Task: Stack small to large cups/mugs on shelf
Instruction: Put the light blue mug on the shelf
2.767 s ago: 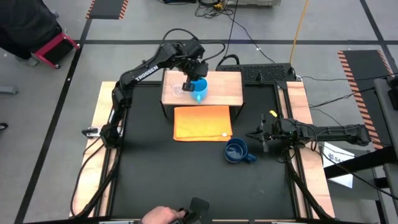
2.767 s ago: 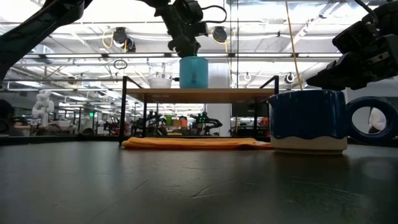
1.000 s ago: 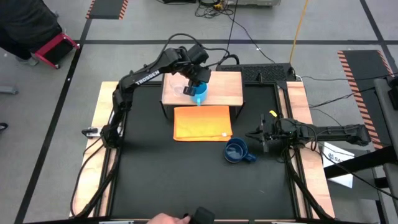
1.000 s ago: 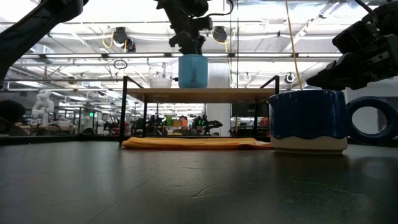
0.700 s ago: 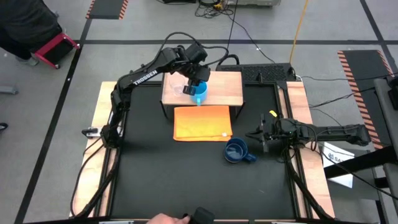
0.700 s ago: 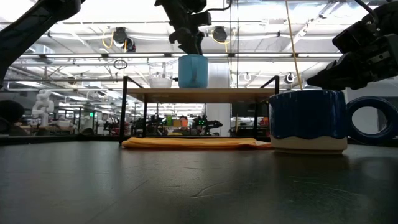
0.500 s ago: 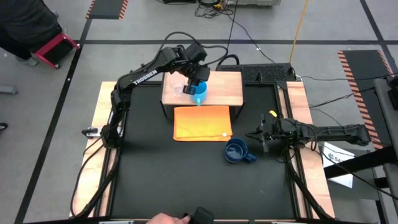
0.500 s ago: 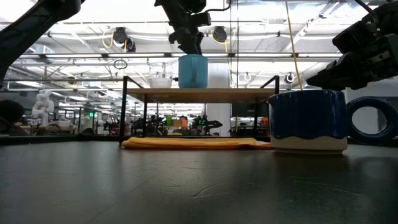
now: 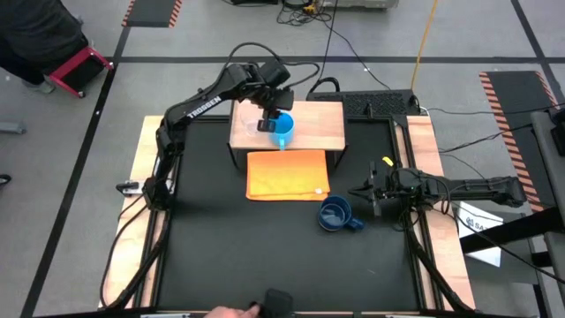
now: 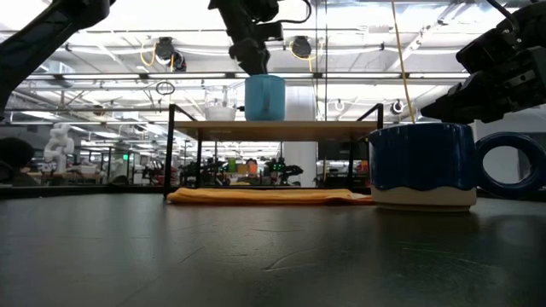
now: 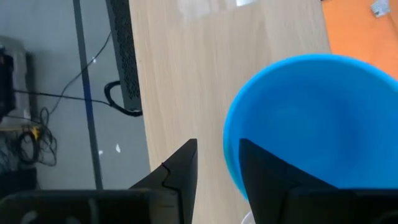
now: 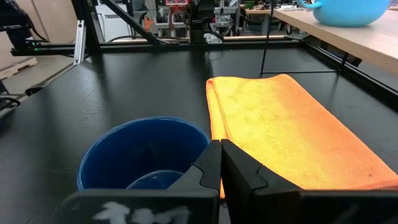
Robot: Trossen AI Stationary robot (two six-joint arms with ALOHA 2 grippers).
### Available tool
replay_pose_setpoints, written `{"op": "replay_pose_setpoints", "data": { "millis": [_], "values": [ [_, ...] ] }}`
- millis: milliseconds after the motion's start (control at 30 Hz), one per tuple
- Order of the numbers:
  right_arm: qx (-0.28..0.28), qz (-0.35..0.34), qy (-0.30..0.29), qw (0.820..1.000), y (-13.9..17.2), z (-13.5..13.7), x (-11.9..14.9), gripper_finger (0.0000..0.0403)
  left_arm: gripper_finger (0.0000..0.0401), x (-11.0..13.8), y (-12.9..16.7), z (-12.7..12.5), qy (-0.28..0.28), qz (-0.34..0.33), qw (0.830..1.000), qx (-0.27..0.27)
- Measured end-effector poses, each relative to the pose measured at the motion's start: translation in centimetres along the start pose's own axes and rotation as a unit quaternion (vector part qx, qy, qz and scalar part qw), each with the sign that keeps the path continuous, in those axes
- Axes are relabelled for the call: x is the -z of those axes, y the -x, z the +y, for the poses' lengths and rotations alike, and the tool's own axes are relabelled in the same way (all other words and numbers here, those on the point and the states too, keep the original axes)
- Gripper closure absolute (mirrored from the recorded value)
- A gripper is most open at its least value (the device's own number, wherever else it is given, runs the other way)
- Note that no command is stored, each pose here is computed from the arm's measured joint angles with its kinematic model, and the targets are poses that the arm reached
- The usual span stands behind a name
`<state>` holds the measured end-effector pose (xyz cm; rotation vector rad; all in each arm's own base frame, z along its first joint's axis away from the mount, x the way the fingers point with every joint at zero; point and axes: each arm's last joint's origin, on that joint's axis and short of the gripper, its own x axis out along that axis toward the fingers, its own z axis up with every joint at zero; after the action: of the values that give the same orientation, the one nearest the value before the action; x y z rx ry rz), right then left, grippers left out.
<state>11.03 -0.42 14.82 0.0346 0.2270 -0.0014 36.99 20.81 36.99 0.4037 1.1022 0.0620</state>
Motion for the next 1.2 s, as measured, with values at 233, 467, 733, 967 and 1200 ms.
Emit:
{"op": "replay_pose_setpoints", "data": {
  "millis": [233,467,733,967,1200],
  "values": [
    [0.0,0.0,0.0,1.0,0.0,0.0,0.0,0.0403,0.0281,0.19,0.0,0.19,0.013,0.002,1.0,-0.001],
    [0.0,0.0,0.0,1.0,0.0,0.0,-0.01,0.0403,0.0281,0.3,0.01,0.31,0.011,0.002,1.0,-0.002],
    [0.0,-0.002,0.0,1.0,0.0,0.0,-0.05,0.0403,0.0282,0.43,0.01,0.34,0.013,0.0,1.0,0.007],
    [0.0,-0.003,0.0,1.0,0.0,0.0,-0.05,0.0403,0.0282,0.48,0.01,0.36,0.016,-0.007,1.0,0.016],
    [-0.001,-0.003,0.0,1.0,0.0,0.0,-0.06,0.0403,0.0282,0.83,0.02,0.64,0.027,-0.008,0.999,0.021]
  ]
}}
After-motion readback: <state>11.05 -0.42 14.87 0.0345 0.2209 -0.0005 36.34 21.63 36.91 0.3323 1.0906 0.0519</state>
